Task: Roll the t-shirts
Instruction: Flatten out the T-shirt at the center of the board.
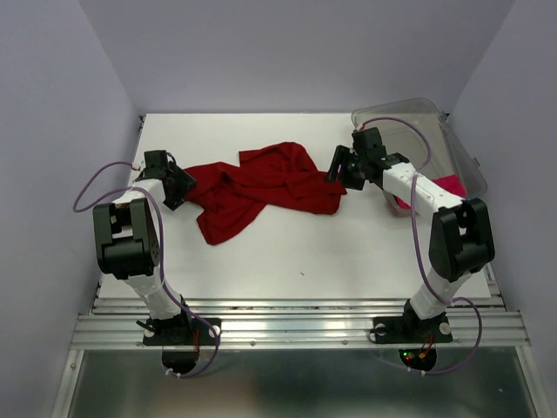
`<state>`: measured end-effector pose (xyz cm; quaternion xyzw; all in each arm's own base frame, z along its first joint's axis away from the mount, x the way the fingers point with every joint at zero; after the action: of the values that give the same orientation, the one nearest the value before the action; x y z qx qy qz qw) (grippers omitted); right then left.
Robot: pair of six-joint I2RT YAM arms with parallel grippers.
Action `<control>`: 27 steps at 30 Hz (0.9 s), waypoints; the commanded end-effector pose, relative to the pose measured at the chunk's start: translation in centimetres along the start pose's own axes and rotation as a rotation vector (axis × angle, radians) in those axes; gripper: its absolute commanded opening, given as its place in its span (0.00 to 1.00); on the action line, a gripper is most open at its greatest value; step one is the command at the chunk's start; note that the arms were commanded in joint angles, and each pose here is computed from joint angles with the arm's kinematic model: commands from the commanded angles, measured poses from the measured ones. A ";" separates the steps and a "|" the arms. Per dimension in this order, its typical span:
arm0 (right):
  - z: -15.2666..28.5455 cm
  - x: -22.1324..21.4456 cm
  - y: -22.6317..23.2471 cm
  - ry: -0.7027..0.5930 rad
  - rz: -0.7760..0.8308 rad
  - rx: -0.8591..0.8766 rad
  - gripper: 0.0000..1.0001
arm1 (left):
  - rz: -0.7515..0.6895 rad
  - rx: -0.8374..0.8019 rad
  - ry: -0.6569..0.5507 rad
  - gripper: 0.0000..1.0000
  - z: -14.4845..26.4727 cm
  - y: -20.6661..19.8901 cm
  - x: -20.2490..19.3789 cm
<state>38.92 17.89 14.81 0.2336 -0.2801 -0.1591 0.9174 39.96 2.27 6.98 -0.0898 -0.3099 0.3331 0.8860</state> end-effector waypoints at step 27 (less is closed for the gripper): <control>0.8 -2.5 -1.4 -0.019 -0.103 -0.018 0.65 | -0.008 -0.071 -0.171 0.00 7.0 -3.6 6.1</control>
<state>36.39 17.14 12.89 0.2203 -0.2572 -0.1889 0.9217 40.49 2.38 10.13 -0.0933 -0.3254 0.3399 0.8774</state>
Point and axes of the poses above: each gripper's point midway between its finger pads, its own z axis back along the fingers, its own y axis along the line the jaws close on, x = y × z, the point moved 3 cm from there along z, back along the fingers, and after that the axes turned 9 degrees about -z, right-handed, at the moved point
